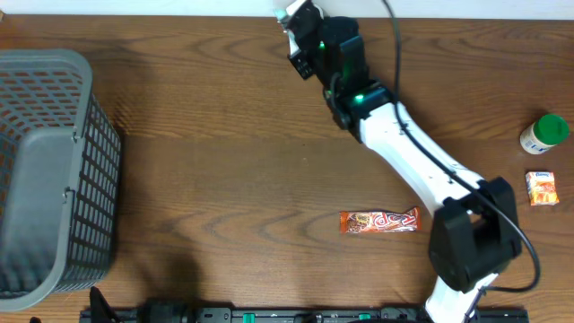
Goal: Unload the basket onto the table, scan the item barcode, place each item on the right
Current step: 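Carry the wipes pack up to the white scanner, then hold the wipes pack in front of the scanner window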
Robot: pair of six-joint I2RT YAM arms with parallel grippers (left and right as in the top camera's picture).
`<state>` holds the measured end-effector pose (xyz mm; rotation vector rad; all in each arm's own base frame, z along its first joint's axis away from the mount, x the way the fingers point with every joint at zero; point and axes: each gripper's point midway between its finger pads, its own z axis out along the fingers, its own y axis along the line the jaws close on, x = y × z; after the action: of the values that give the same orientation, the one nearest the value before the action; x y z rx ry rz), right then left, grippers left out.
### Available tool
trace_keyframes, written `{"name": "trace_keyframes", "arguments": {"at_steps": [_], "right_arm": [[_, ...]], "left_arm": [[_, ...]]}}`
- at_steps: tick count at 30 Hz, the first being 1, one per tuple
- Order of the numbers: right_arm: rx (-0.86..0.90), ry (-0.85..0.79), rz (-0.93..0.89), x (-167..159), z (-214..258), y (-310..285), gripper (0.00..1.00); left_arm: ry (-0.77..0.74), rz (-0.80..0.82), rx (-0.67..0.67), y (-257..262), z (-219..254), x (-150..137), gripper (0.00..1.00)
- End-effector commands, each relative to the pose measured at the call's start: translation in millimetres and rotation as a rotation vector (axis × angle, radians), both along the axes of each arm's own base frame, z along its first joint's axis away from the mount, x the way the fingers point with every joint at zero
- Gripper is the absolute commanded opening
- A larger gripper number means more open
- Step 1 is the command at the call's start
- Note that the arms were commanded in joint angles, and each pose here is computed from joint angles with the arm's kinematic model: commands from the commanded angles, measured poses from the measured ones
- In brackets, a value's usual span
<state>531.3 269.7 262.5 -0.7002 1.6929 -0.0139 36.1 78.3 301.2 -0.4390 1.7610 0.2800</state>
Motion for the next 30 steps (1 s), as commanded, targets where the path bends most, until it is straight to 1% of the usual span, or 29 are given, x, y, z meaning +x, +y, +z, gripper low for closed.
{"name": "trace_keyframes", "arguments": {"at_steps": [1,9,15,20,22,27,30], "right_arm": [[-0.237,-0.097,-0.076,24.5,-28.2,-12.0,0.01],[-0.337,-0.379,-0.075,53.7,-32.7,3.1,0.01],[-0.385,-0.502,-0.099,67.7,-64.8,3.1,0.02],[-0.483,-0.521,-0.088,78.2,-104.9,6.5,0.01],[-0.489,-0.517,-0.078,80.8,-114.4,10.4,0.02],[-0.495,-0.507,-0.075,83.4,-118.4,11.8,0.01],[-0.519,-0.511,-0.106,85.1,-114.8,7.0,0.01]], "left_arm": [[0.000,0.004,-0.002,0.0,0.5,-0.2,0.85],[-0.001,0.004,-0.001,0.1,0.6,-0.3,0.85],[0.000,0.004,-0.001,0.1,0.6,-0.2,0.85],[0.000,0.004,-0.001,0.1,0.6,-0.2,0.85],[0.000,0.004,-0.001,0.1,0.6,-0.2,0.85],[0.000,0.004,-0.001,0.1,0.5,-0.2,0.85],[0.000,0.004,-0.001,0.2,0.6,-0.3,0.85]]}}
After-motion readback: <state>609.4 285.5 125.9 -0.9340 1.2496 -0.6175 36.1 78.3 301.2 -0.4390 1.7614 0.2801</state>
